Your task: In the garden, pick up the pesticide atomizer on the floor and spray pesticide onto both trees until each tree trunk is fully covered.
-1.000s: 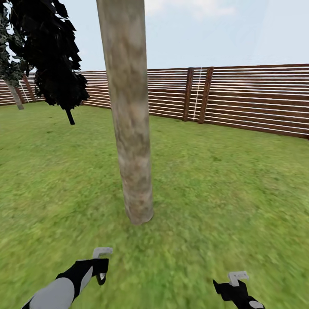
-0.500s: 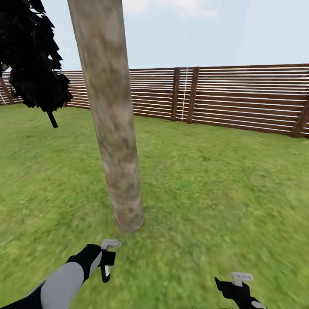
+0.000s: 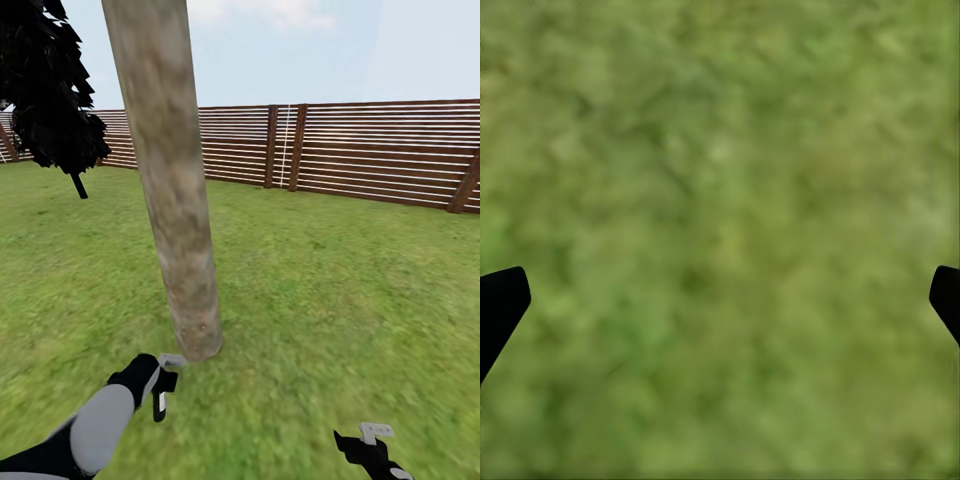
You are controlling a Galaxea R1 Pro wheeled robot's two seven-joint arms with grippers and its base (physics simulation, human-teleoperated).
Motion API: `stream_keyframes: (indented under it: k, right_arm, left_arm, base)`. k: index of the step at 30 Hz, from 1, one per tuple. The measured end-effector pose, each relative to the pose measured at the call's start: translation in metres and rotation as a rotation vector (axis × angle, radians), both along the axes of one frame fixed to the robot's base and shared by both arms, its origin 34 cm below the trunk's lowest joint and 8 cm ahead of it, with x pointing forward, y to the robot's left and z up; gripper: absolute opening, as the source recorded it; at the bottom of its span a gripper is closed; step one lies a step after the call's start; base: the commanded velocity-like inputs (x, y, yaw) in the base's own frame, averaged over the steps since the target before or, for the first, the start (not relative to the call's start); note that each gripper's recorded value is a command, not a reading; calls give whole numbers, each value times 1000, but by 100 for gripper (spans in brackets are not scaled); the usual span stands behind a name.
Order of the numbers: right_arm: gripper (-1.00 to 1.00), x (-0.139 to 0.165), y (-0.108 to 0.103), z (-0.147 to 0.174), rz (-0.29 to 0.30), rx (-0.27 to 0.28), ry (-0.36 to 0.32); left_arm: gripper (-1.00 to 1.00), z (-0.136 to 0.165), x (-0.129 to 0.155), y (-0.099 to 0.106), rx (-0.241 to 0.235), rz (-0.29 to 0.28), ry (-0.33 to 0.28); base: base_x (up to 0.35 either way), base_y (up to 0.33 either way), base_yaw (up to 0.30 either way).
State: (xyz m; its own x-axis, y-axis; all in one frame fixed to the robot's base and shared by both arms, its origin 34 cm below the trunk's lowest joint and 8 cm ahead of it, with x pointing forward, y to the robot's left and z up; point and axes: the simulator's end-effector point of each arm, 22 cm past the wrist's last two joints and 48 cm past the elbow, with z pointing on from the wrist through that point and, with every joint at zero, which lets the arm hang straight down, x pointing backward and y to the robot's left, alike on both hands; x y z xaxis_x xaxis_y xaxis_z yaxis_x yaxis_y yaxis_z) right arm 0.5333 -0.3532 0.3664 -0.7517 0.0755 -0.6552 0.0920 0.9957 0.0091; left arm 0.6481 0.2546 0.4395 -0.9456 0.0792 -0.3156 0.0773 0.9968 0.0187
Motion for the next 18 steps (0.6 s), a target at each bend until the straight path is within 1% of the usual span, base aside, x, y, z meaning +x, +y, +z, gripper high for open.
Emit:
stream_keyframes:
  k: [2, 6, 10, 11, 13, 15, 18]
  right_arm:
    - [100, 0, -1, -4, 0, -1, -1]
    - [100, -2, -1, -13, 0, -1, 0]
    - [100, -4, 0, -21, 0, 0, 0]
    - [100, -5, 0, -23, 1, 0, 0]
    - [100, -5, 0, -28, 1, 0, 0]
    - [100, -6, 0, -32, 1, 0, 0]
    - [100, -8, 1, -39, 1, 0, 1]
  left_arm:
    - [-100, 2, 7, 9, 14, 14, -24]
    - [-100, -4, 8, 9, 15, 18, -33]
    - [-100, -11, 8, -8, -14, 10, -35]
    - [-100, -13, 8, -8, -13, 7, -35]
    - [-100, -18, 6, -2, -5, 9, -33]
    - [-100, -22, 5, 8, 10, 14, -34]
    - [-100, -28, 3, 36, 42, 33, -35]
  base:
    - [0, 0, 0]
    - [0, 0, 0]
    - [0, 0, 0]
    - [0, 0, 0]
    - [0, 0, 0]
    - [0, 0, 0]
    - [0, 0, 0]
